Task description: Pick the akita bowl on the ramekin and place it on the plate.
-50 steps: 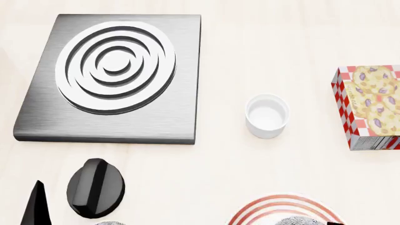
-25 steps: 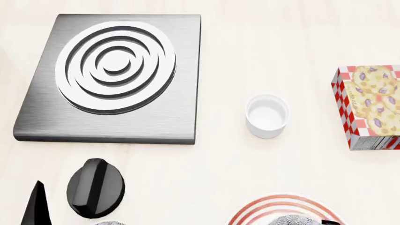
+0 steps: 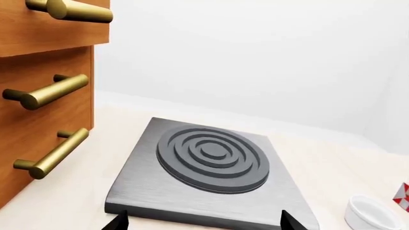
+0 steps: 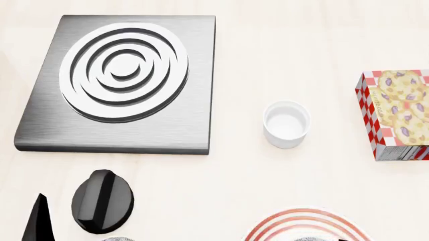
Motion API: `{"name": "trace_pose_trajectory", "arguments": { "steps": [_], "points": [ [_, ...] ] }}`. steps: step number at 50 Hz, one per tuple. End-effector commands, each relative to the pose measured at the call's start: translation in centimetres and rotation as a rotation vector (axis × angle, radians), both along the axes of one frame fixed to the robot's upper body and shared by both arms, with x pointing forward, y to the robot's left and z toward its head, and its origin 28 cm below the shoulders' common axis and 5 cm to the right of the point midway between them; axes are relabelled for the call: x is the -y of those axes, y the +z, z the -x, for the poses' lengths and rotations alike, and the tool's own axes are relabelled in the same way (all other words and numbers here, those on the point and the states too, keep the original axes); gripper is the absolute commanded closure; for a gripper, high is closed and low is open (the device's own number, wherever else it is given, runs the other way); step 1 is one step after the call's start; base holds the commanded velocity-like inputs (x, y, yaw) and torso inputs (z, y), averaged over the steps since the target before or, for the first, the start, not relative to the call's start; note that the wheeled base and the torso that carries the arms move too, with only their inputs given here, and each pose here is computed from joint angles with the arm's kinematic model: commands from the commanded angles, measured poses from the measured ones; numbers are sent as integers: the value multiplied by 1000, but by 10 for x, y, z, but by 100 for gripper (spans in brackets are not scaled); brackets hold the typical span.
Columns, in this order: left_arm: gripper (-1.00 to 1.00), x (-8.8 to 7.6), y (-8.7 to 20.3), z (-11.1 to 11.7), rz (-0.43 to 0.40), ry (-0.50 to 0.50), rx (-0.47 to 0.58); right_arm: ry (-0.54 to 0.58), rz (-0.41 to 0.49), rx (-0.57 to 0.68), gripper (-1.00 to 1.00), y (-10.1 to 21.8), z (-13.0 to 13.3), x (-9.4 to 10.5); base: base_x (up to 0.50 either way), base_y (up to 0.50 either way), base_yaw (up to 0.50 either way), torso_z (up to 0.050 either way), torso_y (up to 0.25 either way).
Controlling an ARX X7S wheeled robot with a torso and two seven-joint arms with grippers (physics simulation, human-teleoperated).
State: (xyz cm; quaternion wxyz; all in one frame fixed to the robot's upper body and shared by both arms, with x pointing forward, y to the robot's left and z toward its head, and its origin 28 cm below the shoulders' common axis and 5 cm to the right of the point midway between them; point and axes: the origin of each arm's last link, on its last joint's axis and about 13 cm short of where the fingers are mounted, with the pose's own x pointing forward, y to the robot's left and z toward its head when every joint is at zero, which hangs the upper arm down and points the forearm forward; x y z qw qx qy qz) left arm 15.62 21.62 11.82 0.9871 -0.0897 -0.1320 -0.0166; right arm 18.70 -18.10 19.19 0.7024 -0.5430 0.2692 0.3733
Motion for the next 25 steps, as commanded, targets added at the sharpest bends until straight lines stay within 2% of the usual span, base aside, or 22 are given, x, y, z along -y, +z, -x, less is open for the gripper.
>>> {"name": "trace_pose_trajectory", "arguments": {
  "steps": [1,16,25],
  "points": [
    [-100,0,1,1,3,-4,2,-6,-7,9,-100,2,-1,-1,0,0,0,0,0],
    [-100,0,0,0,4,-5,-2,5,-36,45,-100,4,1,-4,0,0,0,0,0],
    [-100,1,1,1,4,-8,0,63,-38,106,-100,26,24,-13,0,0,0,0,0]
  ]
}}
